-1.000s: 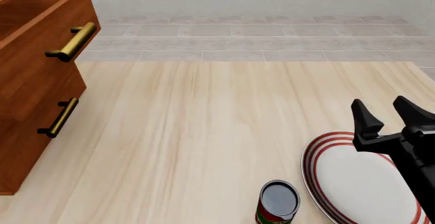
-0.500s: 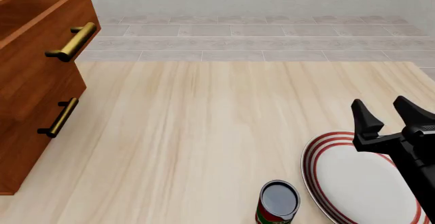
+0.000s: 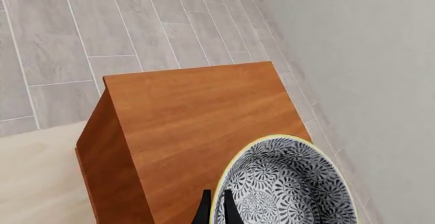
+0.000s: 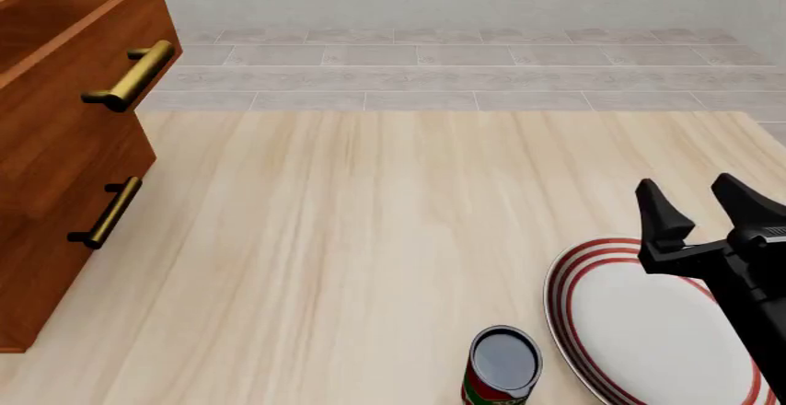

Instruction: Put the bowl on top of the cabinet.

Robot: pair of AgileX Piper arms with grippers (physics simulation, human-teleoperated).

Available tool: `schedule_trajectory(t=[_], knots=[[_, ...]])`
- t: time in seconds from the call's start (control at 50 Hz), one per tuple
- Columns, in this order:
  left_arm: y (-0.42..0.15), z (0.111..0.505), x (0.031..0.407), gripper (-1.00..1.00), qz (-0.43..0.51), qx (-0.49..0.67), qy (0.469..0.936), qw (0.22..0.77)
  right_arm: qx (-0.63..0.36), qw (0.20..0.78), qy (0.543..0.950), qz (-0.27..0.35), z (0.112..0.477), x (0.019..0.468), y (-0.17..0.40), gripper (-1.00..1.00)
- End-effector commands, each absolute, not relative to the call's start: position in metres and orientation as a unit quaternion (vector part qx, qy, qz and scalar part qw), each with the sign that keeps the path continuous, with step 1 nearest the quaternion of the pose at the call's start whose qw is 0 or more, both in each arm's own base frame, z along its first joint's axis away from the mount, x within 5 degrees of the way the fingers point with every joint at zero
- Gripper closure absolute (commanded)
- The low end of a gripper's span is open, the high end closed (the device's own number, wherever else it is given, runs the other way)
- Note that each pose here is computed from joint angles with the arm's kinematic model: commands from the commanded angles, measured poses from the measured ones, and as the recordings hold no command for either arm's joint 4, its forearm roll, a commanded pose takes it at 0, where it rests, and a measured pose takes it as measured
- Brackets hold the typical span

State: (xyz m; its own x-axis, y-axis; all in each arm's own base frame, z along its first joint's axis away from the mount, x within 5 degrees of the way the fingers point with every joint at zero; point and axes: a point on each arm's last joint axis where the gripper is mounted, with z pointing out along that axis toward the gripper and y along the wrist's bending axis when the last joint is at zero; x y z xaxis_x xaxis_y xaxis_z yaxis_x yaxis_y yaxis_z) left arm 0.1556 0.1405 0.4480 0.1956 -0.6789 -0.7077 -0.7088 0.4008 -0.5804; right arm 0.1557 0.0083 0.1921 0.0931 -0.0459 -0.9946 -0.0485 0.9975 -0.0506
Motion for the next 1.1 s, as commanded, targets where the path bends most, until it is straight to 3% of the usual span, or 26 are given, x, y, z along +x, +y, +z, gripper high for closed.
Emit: schedule_trajectory(t=[0.02, 1.0, 1.1], knots=[[0.141, 0.447, 0.157, 1.0, 0.013, -0.544, 0.636, 0.547, -0.035, 0.739, 0.673, 0.001, 0.192, 0.156, 0.008, -1.0], [0.149, 0.428, 0.165, 1.0, 0.012, -0.551, 0.639, 0.537, -0.036, 0.738, 0.674, -0.001, 0.192, 0.156, 0.008, -1.0], [0.172, 0.427, 0.171, 1.0, 0.038, -0.554, 0.634, 0.538, -0.036, 0.738, 0.674, -0.002, 0.192, 0.156, 0.008, -1.0]])
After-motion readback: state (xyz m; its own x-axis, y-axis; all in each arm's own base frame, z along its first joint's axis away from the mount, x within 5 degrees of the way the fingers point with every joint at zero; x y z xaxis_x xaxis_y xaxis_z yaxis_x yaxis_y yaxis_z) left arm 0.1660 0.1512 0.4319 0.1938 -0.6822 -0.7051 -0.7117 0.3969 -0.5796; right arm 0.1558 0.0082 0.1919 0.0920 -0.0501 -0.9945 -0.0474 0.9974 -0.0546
